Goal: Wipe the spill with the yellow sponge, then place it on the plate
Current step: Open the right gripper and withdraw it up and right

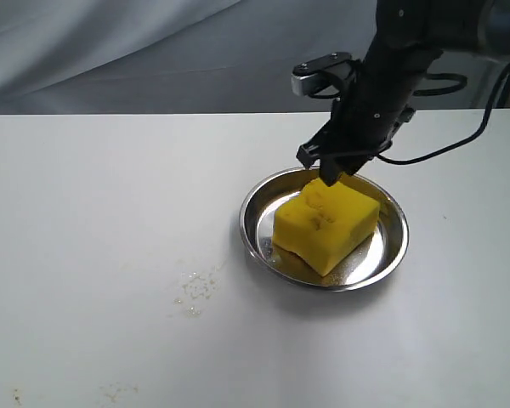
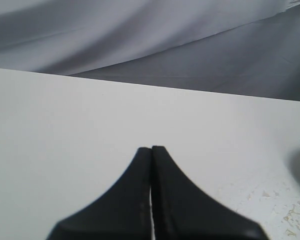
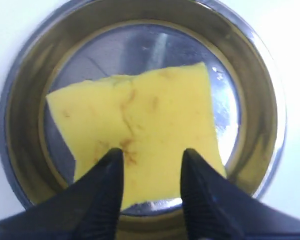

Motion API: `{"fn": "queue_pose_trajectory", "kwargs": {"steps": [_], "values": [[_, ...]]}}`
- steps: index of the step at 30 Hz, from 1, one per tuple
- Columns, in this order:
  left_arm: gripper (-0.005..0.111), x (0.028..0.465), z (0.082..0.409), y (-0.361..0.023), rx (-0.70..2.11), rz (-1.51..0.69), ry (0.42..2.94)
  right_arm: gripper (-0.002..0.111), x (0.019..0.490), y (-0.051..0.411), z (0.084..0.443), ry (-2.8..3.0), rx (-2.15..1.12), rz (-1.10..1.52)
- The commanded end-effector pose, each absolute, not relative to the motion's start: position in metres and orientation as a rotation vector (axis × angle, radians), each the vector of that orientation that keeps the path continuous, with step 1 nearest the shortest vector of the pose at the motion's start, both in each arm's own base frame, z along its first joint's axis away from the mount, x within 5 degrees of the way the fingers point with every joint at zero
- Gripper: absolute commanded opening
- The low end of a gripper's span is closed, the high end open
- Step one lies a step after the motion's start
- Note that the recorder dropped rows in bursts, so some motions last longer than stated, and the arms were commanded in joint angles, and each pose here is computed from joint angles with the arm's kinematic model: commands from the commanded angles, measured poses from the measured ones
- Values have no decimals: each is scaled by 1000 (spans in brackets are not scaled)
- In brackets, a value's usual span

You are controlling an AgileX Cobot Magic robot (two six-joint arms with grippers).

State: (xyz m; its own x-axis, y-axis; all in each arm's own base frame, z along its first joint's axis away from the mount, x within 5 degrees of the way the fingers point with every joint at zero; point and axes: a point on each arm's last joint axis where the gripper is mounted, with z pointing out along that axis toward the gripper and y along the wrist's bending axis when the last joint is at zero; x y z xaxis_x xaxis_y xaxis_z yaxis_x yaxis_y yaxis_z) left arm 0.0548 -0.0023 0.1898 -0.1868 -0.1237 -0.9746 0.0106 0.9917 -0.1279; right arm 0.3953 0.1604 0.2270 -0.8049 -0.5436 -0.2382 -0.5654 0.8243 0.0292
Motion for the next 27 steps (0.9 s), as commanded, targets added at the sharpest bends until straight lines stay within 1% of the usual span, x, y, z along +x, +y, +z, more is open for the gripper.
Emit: {"fn": "queue_pose_trajectory", "kwargs": {"steps": [1,3,6,12,13,22,27], "values": [[0,55,189,-2,-91,-124,1748,15,395,126,239,2903,-639,13],[0,55,189,-2,-91,-124,1748,7,396,105,244,2954,-533,6],[0,55,189,-2,-91,-124,1748,0,396,74,250,2978,-372,1],[0,55,189,-2,-91,-124,1748,0,365,24,255,2929,-191,-13],[0,55,189,-2,-91,-124,1748,0,356,18,260,2888,-168,-15],[0,55,189,-2,-91,-124,1748,0,277,9,292,2620,-111,-14],[0,55,189,-2,-91,-124,1748,0,222,8,323,2437,-62,8]]}}
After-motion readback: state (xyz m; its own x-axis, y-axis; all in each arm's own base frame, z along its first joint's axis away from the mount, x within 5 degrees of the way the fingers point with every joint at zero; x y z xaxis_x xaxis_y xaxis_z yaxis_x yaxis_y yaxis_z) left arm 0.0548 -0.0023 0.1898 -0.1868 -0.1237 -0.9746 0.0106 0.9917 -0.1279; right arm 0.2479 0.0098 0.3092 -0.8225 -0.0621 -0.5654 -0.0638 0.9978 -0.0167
